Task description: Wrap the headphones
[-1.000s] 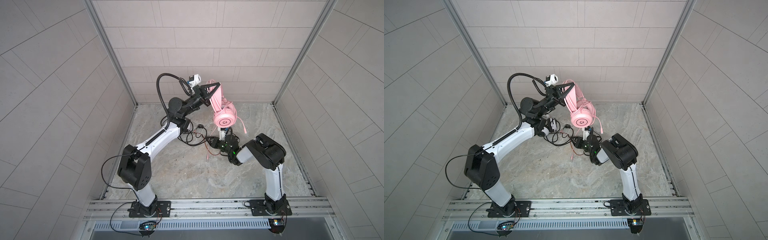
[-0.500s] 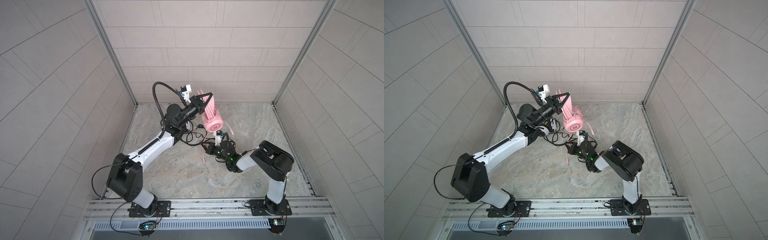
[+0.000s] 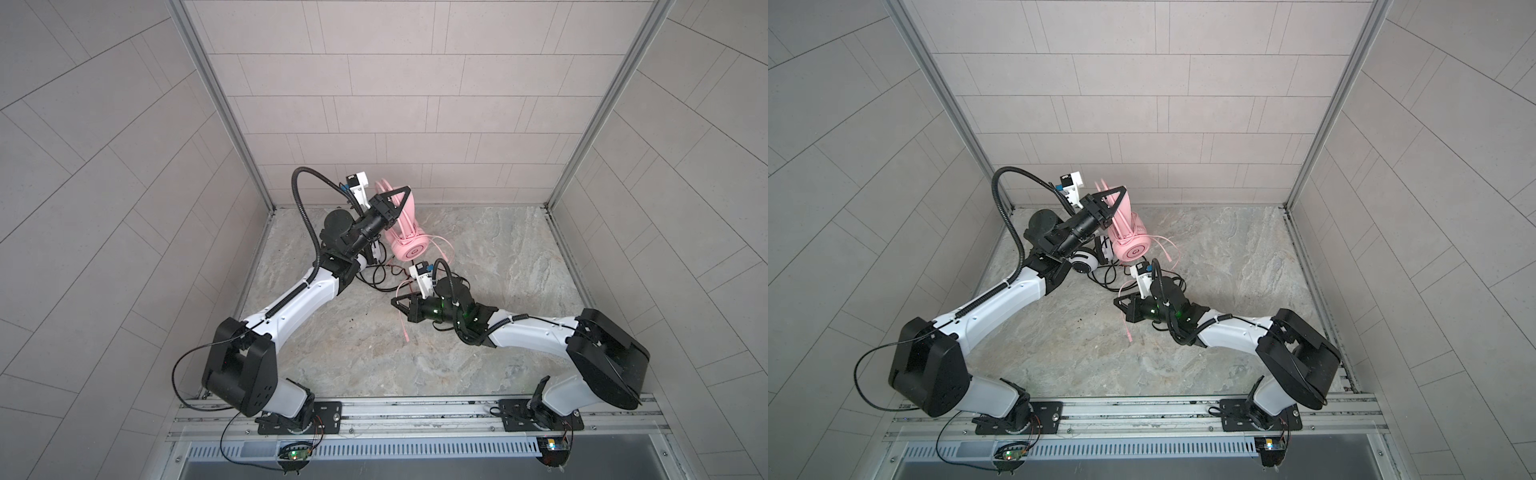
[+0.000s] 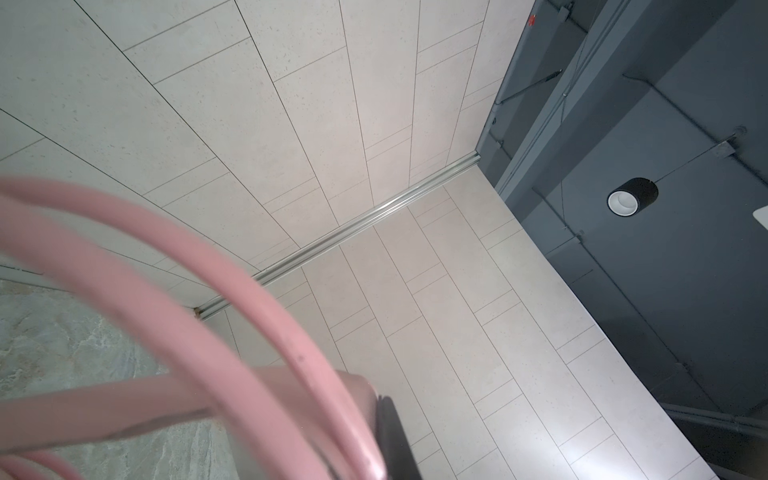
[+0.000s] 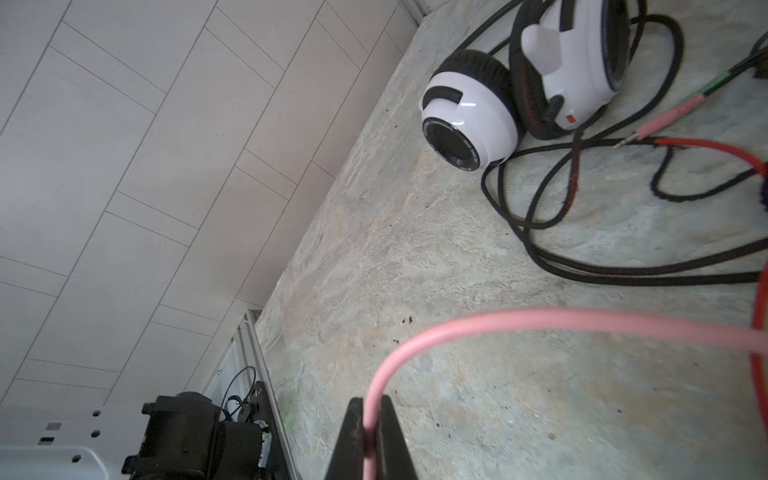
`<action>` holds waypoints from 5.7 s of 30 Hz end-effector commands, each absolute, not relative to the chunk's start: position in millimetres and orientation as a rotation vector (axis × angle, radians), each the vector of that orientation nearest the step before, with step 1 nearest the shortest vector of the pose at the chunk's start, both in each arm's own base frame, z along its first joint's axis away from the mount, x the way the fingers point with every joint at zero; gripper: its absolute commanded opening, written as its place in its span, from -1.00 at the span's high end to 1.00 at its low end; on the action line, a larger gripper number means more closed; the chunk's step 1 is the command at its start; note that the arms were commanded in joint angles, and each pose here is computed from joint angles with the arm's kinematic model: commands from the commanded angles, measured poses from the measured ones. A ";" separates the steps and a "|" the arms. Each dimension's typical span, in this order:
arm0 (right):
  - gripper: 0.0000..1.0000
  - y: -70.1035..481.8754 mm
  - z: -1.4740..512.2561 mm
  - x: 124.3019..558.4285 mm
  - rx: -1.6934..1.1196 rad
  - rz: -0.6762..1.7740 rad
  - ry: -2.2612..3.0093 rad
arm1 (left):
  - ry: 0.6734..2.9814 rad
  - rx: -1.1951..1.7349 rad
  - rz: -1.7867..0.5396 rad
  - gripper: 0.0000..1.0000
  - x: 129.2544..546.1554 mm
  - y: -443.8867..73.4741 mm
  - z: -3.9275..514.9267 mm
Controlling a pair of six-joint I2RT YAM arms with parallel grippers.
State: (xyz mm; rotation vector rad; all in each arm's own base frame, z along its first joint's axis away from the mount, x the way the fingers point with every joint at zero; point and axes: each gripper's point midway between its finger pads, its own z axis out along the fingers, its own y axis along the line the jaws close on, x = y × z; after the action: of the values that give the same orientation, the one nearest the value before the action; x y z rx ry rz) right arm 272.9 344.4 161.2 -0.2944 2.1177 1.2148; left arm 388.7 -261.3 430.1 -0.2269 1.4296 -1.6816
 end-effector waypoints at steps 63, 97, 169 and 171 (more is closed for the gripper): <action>0.90 361.7 265.8 363.5 0.299 1.863 1.476 | 0.855 -0.085 -1.890 1.00 378.8 -280.8 547.4; 0.84 112.4 93.9 313.3 0.181 0.625 2.513 | 2.004 0.247 -1.804 1.00 340.8 -317.7 321.0; -0.95 239.2 239.9 367.4 -0.236 1.198 1.889 | 1.893 0.544 -2.440 1.00 279.4 -347.3 393.9; -0.87 250.3 241.8 368.3 -0.247 1.211 1.872 | 1.893 0.544 -2.440 1.00 279.3 -347.1 394.6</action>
State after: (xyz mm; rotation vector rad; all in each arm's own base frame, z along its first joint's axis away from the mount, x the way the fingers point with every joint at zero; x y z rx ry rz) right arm 362.8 236.5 212.2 -0.2351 1.9855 1.1665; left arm 297.4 -354.1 355.2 0.3952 2.0530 -2.4572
